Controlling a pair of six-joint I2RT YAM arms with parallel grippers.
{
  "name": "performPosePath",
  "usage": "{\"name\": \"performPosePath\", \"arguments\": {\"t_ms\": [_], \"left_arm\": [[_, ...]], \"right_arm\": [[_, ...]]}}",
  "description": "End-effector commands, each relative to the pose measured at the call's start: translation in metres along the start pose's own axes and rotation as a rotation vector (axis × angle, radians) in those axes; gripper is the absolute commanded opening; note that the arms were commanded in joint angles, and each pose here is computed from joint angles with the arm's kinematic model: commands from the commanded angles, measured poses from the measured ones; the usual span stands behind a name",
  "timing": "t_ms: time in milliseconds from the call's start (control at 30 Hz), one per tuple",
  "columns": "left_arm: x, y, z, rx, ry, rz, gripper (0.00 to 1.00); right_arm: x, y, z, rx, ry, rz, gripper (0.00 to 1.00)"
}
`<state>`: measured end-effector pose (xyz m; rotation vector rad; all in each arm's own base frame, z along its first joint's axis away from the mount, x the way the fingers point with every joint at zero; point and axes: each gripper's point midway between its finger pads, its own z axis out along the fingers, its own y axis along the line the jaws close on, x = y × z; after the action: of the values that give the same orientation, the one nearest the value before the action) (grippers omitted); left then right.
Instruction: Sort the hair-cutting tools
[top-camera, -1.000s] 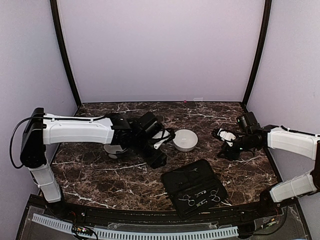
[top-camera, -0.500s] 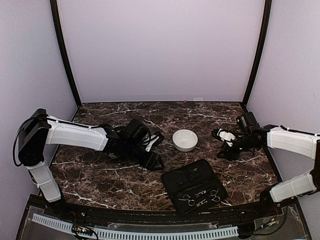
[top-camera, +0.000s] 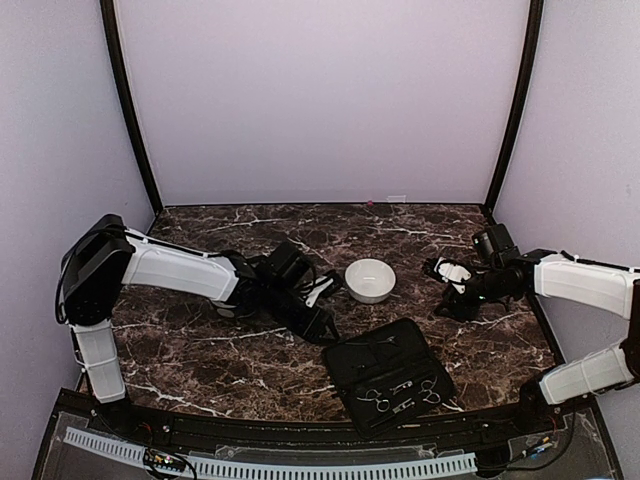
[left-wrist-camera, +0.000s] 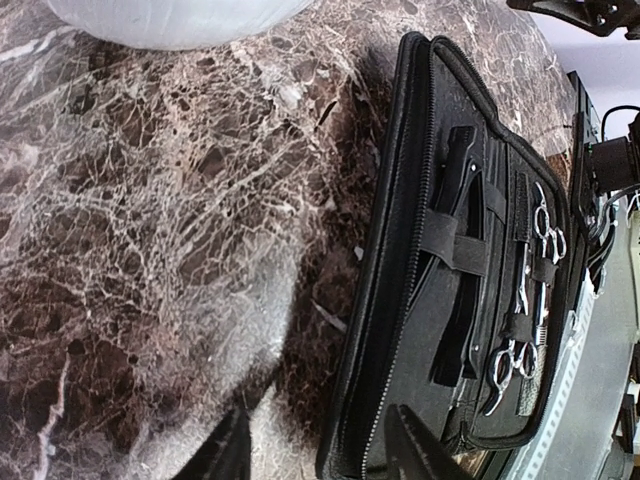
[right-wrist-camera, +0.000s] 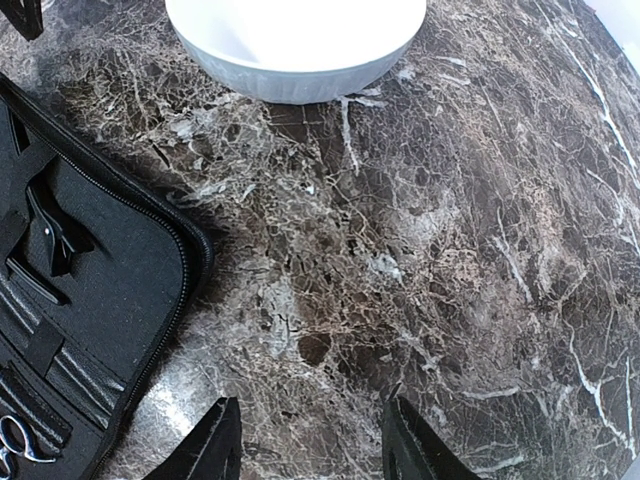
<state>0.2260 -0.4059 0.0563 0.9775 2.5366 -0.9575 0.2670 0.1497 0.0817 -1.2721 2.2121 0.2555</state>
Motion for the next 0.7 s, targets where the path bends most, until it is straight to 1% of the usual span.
{"name": "performPosePath", "arguments": {"t_ms": [0,100,300,400,500,600,667], "left_arm": [[-0.004,-0.009,0.0,0.03,0.013,0.058,0.44],[-0.001,-0.013,0.002,0.059,0.029,0.067,0.41],[0.012,-0.022,0.014,0.117,0.115,0.081,0.42],[0.017,-0.022,0.019,0.109,0.144,0.097,0.41],[0.015,-0.019,0.02,0.086,0.145,0.109,0.35],[0.011,-0.02,0.018,0.074,0.142,0.12,0.24],[0.006,-0.019,0.014,0.051,0.139,0.135,0.19]], "right_arm": [[-0.009,-0.002,-0.003,0.005,-0.018,-0.019,0.48],[-0.009,-0.002,-0.002,0.001,-0.018,-0.02,0.48],[-0.007,-0.001,0.0,-0.003,-0.008,-0.018,0.48],[-0.008,-0.002,-0.001,-0.001,-0.01,-0.018,0.48],[-0.007,-0.002,-0.001,-0.001,-0.008,-0.018,0.48],[-0.007,-0.002,-0.001,0.0,-0.012,-0.018,0.48],[-0.008,-0.002,-0.001,0.0,-0.012,-0.019,0.48]]}}
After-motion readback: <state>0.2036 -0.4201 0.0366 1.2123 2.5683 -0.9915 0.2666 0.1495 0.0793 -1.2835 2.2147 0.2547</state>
